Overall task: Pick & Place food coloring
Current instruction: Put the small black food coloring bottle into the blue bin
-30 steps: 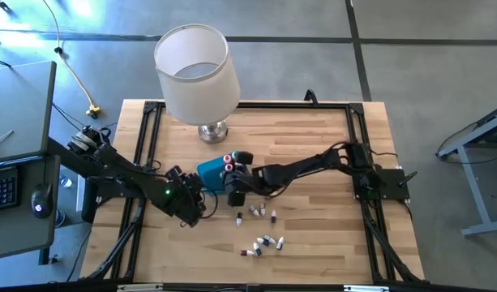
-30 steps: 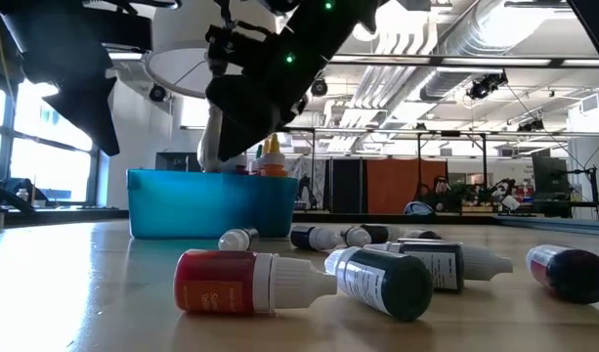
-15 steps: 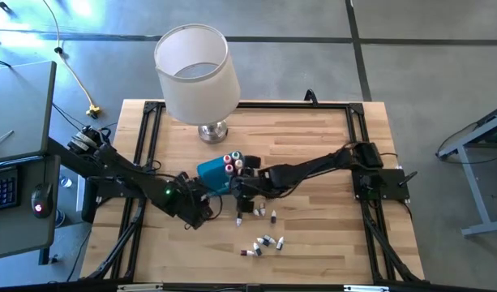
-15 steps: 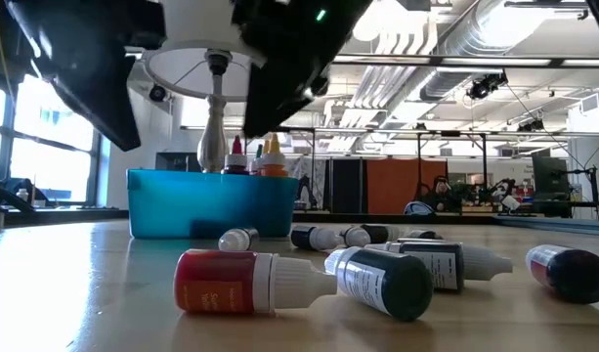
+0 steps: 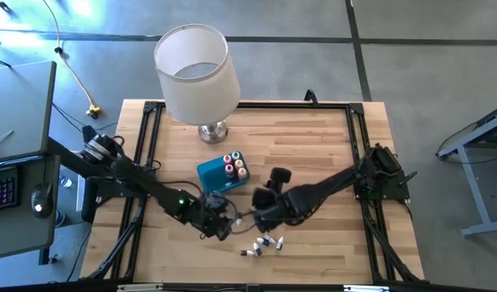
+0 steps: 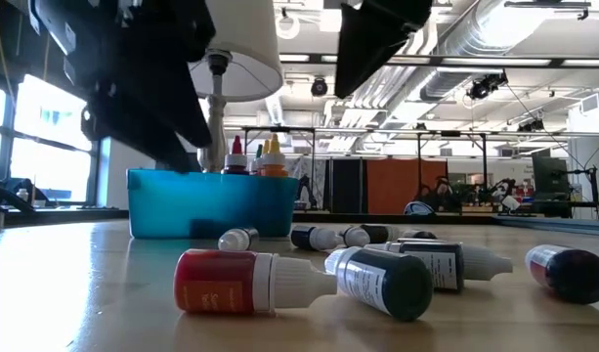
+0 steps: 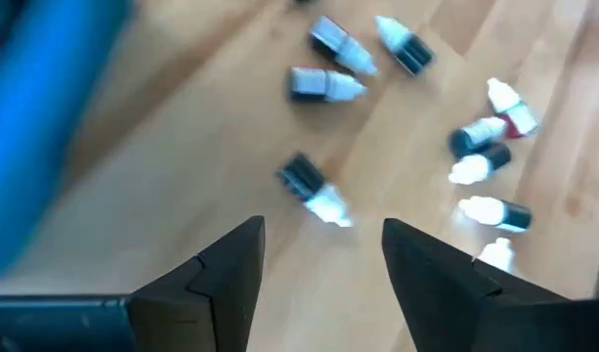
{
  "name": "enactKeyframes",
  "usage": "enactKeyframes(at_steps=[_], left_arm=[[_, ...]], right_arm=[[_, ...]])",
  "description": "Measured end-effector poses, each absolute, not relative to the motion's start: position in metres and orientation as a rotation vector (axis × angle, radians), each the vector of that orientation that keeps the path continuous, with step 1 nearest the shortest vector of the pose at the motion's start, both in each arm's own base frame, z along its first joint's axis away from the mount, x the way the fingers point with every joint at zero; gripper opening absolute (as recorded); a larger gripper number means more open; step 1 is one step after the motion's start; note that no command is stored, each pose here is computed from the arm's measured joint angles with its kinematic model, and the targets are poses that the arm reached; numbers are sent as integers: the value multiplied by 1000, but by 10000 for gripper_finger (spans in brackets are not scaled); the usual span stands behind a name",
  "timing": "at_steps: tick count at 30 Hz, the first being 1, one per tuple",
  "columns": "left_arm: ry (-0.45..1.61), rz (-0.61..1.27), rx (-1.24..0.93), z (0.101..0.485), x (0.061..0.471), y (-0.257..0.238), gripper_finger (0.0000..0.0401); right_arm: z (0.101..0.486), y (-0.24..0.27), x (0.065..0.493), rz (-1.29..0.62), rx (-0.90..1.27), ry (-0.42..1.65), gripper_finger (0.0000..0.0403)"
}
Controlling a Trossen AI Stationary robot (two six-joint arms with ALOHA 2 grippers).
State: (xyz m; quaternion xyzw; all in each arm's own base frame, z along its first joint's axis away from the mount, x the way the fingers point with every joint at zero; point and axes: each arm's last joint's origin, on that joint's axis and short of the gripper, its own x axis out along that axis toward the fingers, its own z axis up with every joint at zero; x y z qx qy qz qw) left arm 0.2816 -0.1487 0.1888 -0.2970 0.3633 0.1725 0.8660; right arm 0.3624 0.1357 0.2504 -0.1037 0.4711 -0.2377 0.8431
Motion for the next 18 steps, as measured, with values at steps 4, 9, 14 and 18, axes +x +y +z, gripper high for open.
enactKeyframes(at_steps=[4, 9, 14, 18], left_arm=[[792, 354, -665, 172, 296, -144, 204], [798, 388, -681, 161, 306, -133, 204], [801, 374, -701, 152, 313, -132, 204], [796, 385, -696, 145, 316, -133, 204]], right_arm=[[251, 147, 353, -571, -263, 950, 145], [250, 156, 340, -604, -323, 967, 145], [251, 159, 330, -632, -336, 997, 145], [255, 155, 327, -658, -332, 985, 145]])
